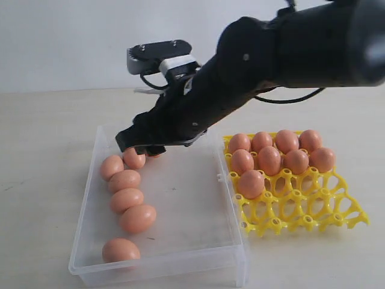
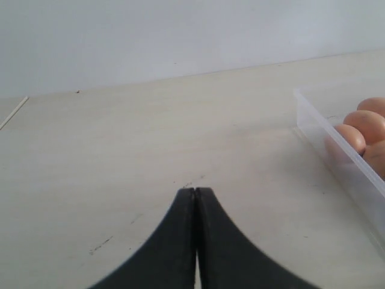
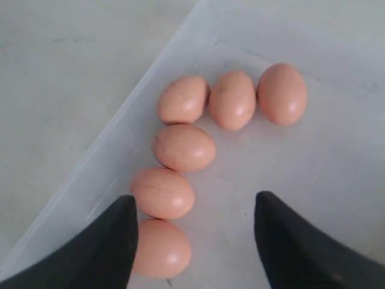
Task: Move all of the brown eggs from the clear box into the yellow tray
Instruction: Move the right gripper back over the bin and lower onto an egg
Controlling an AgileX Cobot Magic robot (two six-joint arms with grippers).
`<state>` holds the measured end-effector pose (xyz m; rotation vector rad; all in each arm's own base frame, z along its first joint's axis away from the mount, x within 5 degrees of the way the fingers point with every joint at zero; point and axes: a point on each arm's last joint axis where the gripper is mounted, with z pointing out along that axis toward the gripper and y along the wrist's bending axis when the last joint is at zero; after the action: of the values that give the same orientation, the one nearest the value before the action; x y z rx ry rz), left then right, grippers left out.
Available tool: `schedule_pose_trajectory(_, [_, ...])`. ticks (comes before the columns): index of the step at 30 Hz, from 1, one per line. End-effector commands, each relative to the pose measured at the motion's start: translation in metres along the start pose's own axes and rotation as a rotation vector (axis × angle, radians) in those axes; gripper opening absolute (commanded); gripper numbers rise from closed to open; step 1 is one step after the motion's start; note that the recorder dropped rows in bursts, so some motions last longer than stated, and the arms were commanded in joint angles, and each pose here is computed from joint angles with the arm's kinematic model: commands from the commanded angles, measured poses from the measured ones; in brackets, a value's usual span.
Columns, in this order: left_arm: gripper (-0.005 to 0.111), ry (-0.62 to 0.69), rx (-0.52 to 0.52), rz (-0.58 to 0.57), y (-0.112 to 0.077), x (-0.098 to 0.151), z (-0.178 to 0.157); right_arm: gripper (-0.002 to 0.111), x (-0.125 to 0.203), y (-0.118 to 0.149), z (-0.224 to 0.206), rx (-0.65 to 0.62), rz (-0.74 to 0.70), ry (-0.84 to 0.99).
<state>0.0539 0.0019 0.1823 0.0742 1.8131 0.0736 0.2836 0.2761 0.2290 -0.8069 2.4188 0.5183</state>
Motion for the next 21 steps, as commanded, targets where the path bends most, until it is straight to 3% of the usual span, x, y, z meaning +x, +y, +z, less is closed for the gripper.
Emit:
schedule_pose_trajectory(1, [0.000, -0.017, 0.001, -0.005, 0.000, -0.002, 0.000, 0.061, -0.012, 0.003, 0.033, -0.043, 0.050, 0.075])
schedule_pose_trajectory(14, [0.000, -0.017, 0.001, -0.005, 0.000, -0.002, 0.000, 0.056, -0.030, 0.012, 0.113, -0.129, 0.193, 0.162])
schedule_pose_trajectory(21, [0.000, -0.017, 0.001, -0.005, 0.000, -0.002, 0.000, 0.056, -0.036, 0.008, 0.127, -0.098, 0.151, 0.126])
